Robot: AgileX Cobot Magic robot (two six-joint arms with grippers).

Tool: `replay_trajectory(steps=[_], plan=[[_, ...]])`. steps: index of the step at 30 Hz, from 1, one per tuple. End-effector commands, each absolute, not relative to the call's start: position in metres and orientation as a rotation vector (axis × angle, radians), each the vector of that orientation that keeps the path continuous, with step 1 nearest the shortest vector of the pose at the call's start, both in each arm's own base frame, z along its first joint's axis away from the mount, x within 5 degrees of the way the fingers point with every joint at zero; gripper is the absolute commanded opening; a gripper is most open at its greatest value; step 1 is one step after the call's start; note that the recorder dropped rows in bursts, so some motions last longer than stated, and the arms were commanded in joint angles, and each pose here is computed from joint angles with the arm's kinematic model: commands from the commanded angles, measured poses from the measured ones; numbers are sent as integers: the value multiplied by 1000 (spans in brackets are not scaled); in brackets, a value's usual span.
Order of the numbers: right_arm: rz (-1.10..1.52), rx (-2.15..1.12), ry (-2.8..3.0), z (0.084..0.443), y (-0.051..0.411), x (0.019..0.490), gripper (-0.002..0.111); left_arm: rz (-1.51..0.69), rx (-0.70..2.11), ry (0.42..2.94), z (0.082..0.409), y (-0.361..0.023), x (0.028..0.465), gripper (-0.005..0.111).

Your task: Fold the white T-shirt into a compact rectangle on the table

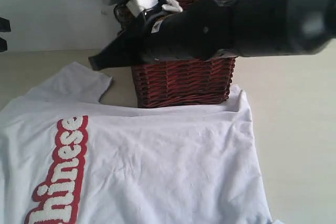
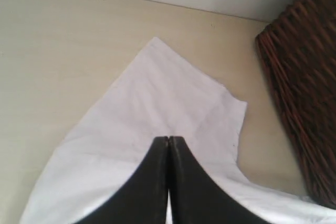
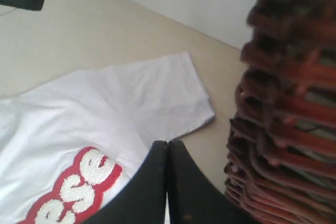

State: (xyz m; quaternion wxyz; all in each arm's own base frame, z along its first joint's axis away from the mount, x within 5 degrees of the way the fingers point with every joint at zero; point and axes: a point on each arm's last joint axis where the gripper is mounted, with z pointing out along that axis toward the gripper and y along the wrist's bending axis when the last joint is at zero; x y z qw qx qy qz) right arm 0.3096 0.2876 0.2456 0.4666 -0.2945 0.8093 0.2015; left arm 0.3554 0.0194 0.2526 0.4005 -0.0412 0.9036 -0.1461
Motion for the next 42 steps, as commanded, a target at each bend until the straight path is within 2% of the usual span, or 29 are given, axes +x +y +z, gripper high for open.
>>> replay_trajectory(steps=[1,10,14,17,19,22,29,35,42], plan=[[452,-736,2023,224,290,329,0,-383,-125,2248,255,20,356,0],[321,-467,2198,215,191,389,0,-377,-136,2230,256,21,357,0],[237,-582,2244,221,176,385,0,-342,-152,2212,257,23,359,0],[195,-586,2224,249,166,376,0,-351,-149,2218,256,23,359,0],[121,-496,2244,263,143,377,0,-375,-142,2228,256,21,358,0],[-26,-326,2318,263,104,384,0,-432,-142,2239,255,16,357,0],[-128,-193,2300,266,61,394,0,-463,-137,2246,255,14,356,0],[-135,-163,2280,292,54,371,0,-467,-132,2238,256,14,356,0],[59,-98,2132,312,48,283,0,-464,-131,2226,257,14,357,0]])
